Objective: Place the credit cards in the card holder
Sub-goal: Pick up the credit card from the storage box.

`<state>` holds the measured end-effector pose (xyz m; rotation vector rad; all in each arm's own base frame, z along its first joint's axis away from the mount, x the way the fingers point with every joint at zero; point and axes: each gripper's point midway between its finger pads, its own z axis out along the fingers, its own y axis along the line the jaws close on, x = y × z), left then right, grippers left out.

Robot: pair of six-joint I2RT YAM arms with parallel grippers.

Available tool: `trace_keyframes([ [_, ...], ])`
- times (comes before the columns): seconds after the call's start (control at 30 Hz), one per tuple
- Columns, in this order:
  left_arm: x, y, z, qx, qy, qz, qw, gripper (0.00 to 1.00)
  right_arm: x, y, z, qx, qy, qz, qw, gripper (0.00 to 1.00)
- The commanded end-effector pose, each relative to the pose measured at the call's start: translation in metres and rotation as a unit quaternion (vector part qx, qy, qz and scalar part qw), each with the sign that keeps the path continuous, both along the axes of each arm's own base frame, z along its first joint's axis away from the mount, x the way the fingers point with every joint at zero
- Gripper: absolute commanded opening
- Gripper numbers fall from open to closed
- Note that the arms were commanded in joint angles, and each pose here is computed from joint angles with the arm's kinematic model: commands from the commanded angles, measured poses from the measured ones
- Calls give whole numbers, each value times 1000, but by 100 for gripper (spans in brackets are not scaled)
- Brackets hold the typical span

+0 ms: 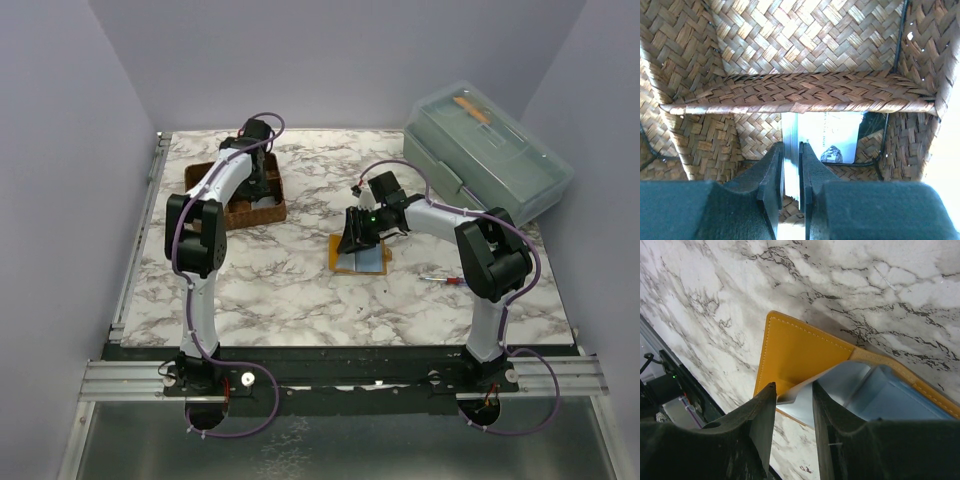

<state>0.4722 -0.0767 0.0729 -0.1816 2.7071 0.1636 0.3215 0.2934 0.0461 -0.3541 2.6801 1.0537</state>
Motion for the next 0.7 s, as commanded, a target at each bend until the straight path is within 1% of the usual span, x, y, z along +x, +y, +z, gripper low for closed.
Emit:
trace_keyframes([
  [0.0,-7,-55,10,-144,-1,-24,989,0,-9,0,-4,-3,6,7,1000,38],
  [0.07,-7,-64,11,-169,-1,-24,985,0,-10,-1,-6,-5,8,7,1000,38],
  [0.17,-9,-72,8,-178,4,-22,984,0,-11,-2,-9,-8,10,6,1000,38],
  [0.37,-7,-71,12,-115,-19,-11,993,0,-12,-4,-10,-11,11,3,1000,38],
  [0.43,-7,-70,15,-88,-27,-10,996,4,-13,-4,-11,-11,13,4,1000,38],
  [0.5,-7,-69,16,-70,-31,-9,997,5,-13,-4,-12,-12,14,4,1000,38],
  [0.57,-7,-64,16,-61,-32,-3,998,3,-13,-4,-12,-12,14,4,1000,38],
  [0.6,-7,-63,17,-58,-32,-2,998,0,-13,-4,-12,-12,14,4,1000,38],
  [0.67,-7,-61,21,-54,-37,0,998,0,-13,-4,-12,-13,14,5,1000,38],
])
